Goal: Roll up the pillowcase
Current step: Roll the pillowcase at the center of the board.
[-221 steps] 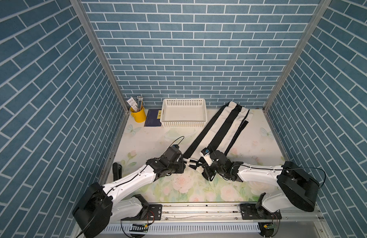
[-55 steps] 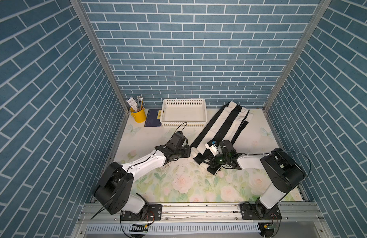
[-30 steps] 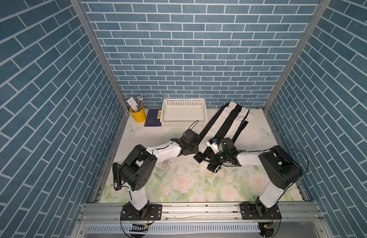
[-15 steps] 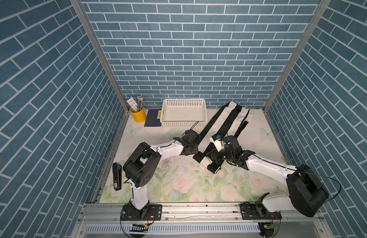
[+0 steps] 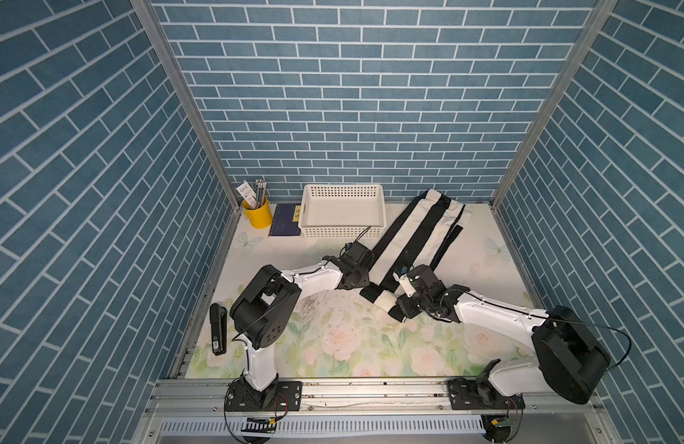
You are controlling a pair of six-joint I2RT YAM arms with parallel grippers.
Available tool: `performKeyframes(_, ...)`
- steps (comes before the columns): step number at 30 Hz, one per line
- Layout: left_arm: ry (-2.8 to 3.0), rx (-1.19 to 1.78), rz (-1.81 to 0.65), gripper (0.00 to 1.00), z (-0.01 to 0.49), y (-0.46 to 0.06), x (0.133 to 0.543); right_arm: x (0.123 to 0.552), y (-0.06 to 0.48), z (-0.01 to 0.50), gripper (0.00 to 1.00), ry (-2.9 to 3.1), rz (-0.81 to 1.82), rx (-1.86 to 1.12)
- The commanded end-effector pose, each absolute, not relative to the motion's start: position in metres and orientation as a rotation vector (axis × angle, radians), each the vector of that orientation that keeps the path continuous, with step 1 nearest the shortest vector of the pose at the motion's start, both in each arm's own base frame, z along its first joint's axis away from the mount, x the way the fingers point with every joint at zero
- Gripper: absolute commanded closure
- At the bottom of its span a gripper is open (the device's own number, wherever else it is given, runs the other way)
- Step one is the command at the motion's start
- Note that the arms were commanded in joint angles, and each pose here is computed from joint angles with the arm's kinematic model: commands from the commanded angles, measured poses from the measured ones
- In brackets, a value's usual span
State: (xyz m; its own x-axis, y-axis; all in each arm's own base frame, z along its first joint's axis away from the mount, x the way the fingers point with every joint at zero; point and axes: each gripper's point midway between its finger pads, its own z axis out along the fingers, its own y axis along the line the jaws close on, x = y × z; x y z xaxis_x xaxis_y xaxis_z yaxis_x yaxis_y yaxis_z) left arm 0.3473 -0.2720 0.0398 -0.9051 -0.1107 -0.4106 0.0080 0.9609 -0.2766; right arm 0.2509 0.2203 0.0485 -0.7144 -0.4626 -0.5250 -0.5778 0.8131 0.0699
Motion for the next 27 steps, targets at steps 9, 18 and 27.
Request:
performKeyframes(9, 2.711, -0.096, -0.307, 0.63, 0.03, -0.263, 0.342, 0.281, 0.21, 0.051, 0.46, 2.462, 0.166, -0.737)
performKeyframes(18, 2.703, -0.117, -0.356, 0.63, 0.034, -0.269, 0.344, 0.259, 0.258, 0.103, 0.05, 2.055, 0.223, -1.017)
performKeyframes(27, 2.709, -0.118, -0.361, 0.63, 0.033, -0.269, 0.342, 0.255, 0.301, 0.086, 0.03, 1.826, 0.041, -1.251)
